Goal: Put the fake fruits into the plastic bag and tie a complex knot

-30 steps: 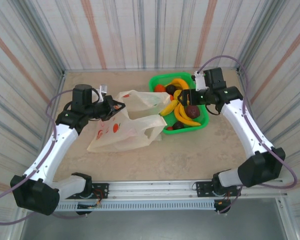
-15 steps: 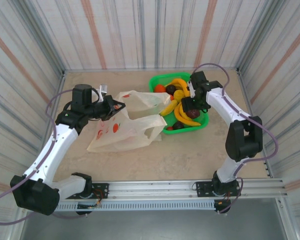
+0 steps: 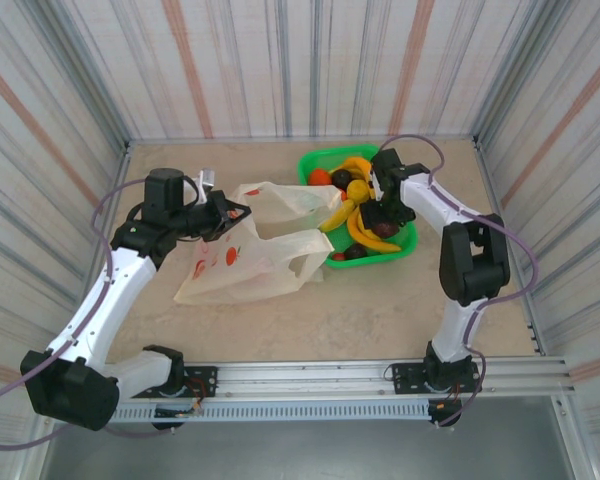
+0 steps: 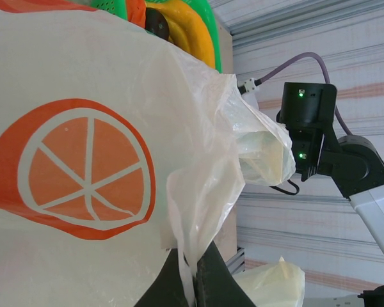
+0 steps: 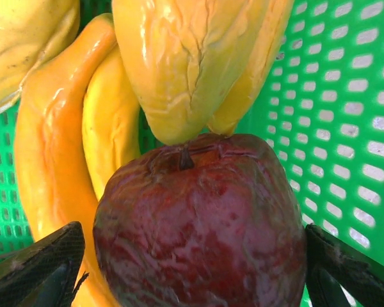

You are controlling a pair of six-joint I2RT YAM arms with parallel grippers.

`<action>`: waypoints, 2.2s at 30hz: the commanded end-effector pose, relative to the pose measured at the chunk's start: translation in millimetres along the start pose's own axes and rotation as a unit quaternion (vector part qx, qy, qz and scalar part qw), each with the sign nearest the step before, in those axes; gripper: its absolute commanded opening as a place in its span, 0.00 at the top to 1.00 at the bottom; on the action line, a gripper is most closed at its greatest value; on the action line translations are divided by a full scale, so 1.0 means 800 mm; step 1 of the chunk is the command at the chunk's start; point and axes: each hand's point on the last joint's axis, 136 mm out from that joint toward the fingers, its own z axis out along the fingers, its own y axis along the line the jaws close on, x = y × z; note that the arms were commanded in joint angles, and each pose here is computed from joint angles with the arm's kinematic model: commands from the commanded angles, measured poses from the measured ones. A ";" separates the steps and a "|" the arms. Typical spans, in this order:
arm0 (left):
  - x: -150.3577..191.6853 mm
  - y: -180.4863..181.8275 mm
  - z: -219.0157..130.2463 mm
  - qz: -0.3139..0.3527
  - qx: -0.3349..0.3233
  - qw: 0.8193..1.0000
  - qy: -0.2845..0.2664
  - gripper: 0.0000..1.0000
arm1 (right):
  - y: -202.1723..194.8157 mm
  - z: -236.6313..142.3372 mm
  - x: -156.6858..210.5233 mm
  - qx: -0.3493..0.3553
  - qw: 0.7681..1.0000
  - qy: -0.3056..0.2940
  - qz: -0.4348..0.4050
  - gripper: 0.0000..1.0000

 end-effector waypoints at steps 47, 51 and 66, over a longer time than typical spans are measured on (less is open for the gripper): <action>0.001 -0.011 -0.010 0.016 0.017 1.000 -0.006 1.00 | 0.200 -0.246 0.062 -0.368 0.909 -0.188 -0.056 0.34; 0.001 -0.011 -0.010 0.015 0.017 1.000 -0.006 1.00 | 0.240 -0.248 0.065 -0.397 0.895 -0.190 -0.078 0.34; 0.003 -0.014 -0.013 0.017 0.023 1.000 -0.007 1.00 | 0.349 -0.237 -0.009 -0.432 0.854 -0.258 -0.129 0.34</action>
